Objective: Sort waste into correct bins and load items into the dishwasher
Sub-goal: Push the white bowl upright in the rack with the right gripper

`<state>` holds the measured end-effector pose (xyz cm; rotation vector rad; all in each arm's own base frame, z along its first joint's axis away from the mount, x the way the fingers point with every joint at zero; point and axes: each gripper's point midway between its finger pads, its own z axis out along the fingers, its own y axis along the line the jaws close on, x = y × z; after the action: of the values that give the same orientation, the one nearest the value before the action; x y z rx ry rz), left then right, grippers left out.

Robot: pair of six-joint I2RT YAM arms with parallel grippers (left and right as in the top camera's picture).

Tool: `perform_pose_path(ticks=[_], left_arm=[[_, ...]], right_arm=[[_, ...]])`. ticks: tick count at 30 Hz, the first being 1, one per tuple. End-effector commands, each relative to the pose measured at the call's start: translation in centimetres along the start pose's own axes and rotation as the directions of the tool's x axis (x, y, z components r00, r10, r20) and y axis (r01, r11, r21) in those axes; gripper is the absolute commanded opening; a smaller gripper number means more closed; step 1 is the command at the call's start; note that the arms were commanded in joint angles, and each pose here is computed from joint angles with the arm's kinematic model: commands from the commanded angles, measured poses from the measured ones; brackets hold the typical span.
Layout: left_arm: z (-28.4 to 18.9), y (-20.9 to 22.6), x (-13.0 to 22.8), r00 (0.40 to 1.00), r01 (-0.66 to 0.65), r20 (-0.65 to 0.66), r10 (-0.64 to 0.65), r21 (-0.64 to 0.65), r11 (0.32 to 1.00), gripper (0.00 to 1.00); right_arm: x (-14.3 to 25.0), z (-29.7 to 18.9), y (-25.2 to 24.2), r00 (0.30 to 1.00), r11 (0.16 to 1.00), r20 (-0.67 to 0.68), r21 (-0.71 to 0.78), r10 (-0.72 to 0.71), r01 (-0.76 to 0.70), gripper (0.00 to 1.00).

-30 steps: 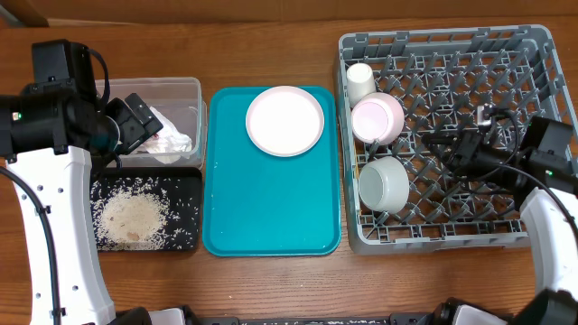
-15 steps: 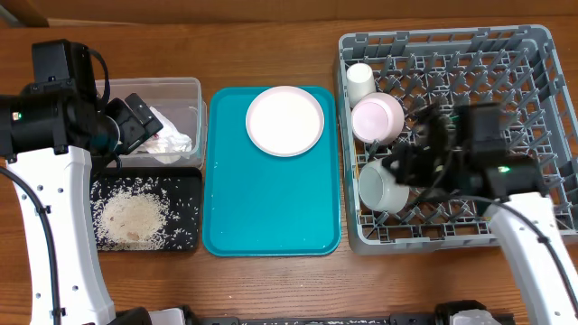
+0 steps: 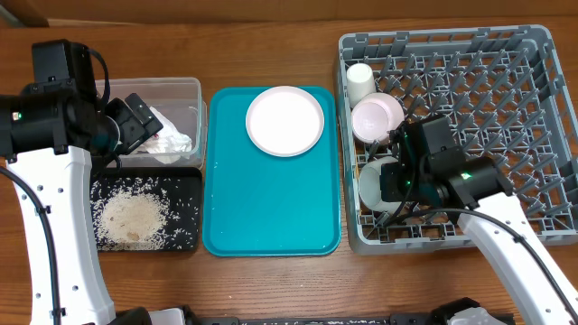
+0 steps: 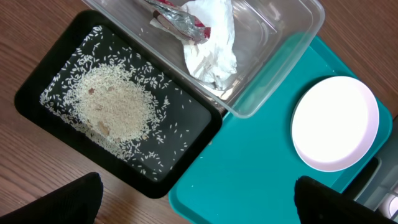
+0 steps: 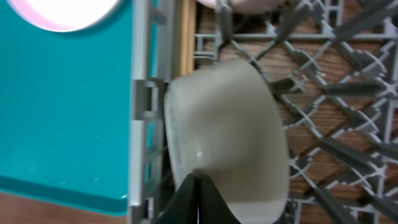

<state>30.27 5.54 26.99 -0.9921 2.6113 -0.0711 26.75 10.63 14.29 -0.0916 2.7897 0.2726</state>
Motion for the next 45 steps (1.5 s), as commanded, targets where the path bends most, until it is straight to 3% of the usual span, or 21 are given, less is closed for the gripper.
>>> perform_pose_path(ticks=[1,8,14,18,23,26,30,39,45], left_arm=[[-0.3,0.1,-0.5,1.0,0.007,0.018,-0.007,-0.002,1.0,1.0],[-0.3,0.1,-0.5,1.0,0.007,0.018,-0.007,-0.002,1.0,1.0],[-0.3,0.1,-0.5,1.0,0.007,0.018,-0.007,-0.002,1.0,1.0],[-0.3,0.1,-0.5,1.0,0.007,0.018,-0.007,-0.003,1.0,1.0],[-0.3,0.1,-0.5,1.0,0.007,0.018,-0.007,-0.002,1.0,1.0],[-0.3,0.1,-0.5,1.0,0.007,0.018,-0.007,-0.002,1.0,1.0],[-0.3,0.1,-0.5,1.0,0.007,0.018,-0.007,-0.002,1.0,1.0],[-0.3,0.0,-0.5,1.0,0.007,0.02,-0.007,-0.001,1.0,1.0],[-0.3,0.0,-0.5,1.0,0.007,0.02,-0.007,-0.001,1.0,1.0]], right_arm=[[0.0,0.9,-2.0,0.999,0.993,-0.002,0.118,0.032,-0.031,0.04],[-1.0,0.7,-4.8,0.994,0.956,0.065,0.275,0.089,-0.104,0.05],[-3.1,0.1,-4.0,0.987,0.964,0.137,0.238,0.085,-0.116,0.05],[-4.8,-0.6,-0.8,0.982,0.992,0.163,0.072,0.09,-0.103,0.05],[-7.0,-1.9,5.9,0.977,0.959,0.202,-0.283,0.068,-0.008,0.05],[-7.6,-2.4,7.7,0.971,0.94,0.234,-0.338,0.043,0.04,0.05],[-7.6,-2.5,9.6,0.967,0.929,0.254,-0.359,0.003,0.091,0.1],[-9.5,-2.6,11.3,0.982,0.936,0.163,-0.32,-0.097,0.145,0.11],[-13.0,-1.1,15.4,0.949,0.936,0.251,-0.243,-0.193,0.255,0.12]])
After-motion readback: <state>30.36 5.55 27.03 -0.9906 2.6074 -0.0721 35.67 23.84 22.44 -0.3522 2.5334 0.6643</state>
